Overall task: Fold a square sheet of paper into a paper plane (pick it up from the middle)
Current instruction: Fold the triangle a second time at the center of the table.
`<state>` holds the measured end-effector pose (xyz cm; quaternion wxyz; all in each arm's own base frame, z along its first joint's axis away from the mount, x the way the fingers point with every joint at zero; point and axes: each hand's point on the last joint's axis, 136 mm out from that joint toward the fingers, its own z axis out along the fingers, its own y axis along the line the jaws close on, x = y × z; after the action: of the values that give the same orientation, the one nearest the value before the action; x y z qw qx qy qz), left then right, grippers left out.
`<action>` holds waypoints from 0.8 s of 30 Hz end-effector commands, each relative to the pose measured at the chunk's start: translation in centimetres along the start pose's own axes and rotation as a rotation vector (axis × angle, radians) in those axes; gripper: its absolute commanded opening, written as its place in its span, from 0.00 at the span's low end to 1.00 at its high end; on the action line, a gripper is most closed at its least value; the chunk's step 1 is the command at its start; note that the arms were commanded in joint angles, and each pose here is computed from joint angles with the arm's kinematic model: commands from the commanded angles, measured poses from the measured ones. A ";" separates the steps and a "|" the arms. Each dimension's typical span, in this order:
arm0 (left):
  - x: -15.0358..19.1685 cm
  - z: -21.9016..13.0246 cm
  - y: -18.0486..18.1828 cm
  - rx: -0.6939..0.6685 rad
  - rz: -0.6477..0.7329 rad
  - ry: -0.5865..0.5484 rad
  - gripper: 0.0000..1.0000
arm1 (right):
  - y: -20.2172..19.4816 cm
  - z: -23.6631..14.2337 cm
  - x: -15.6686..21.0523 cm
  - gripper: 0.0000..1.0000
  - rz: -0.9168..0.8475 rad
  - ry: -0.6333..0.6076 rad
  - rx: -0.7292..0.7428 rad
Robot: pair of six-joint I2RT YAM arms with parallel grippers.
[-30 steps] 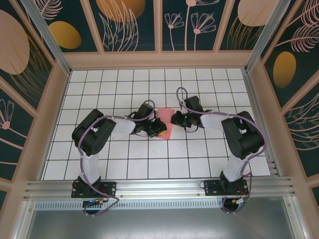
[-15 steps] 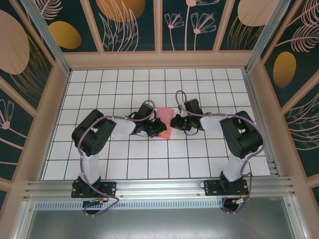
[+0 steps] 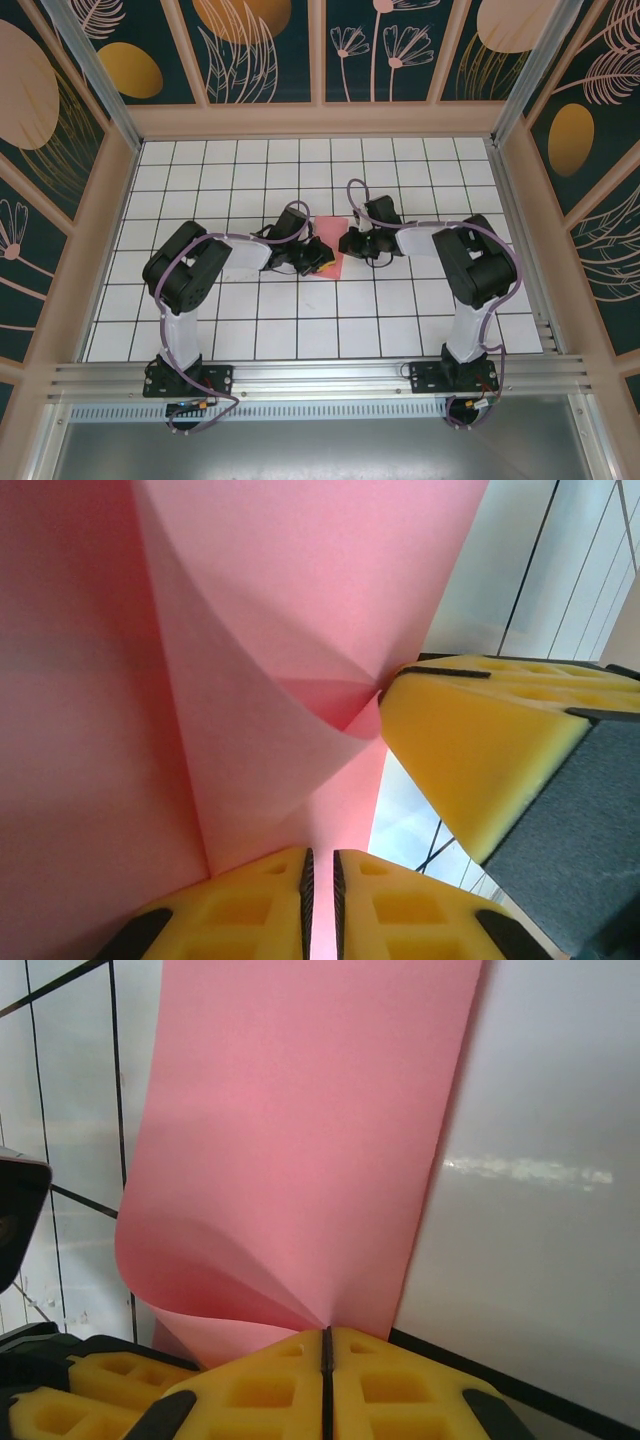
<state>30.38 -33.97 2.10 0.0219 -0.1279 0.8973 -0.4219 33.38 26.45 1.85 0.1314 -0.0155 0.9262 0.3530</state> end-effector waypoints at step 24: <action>-4.6 -1.1 2.3 -0.232 0.033 -0.203 0.15 | -0.1 0.4 0.9 0.10 -0.033 0.041 0.012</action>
<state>34.05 -32.04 2.15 0.1046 -0.1437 0.9248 -0.3364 33.35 26.53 1.85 0.1330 -0.0269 0.9266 0.3507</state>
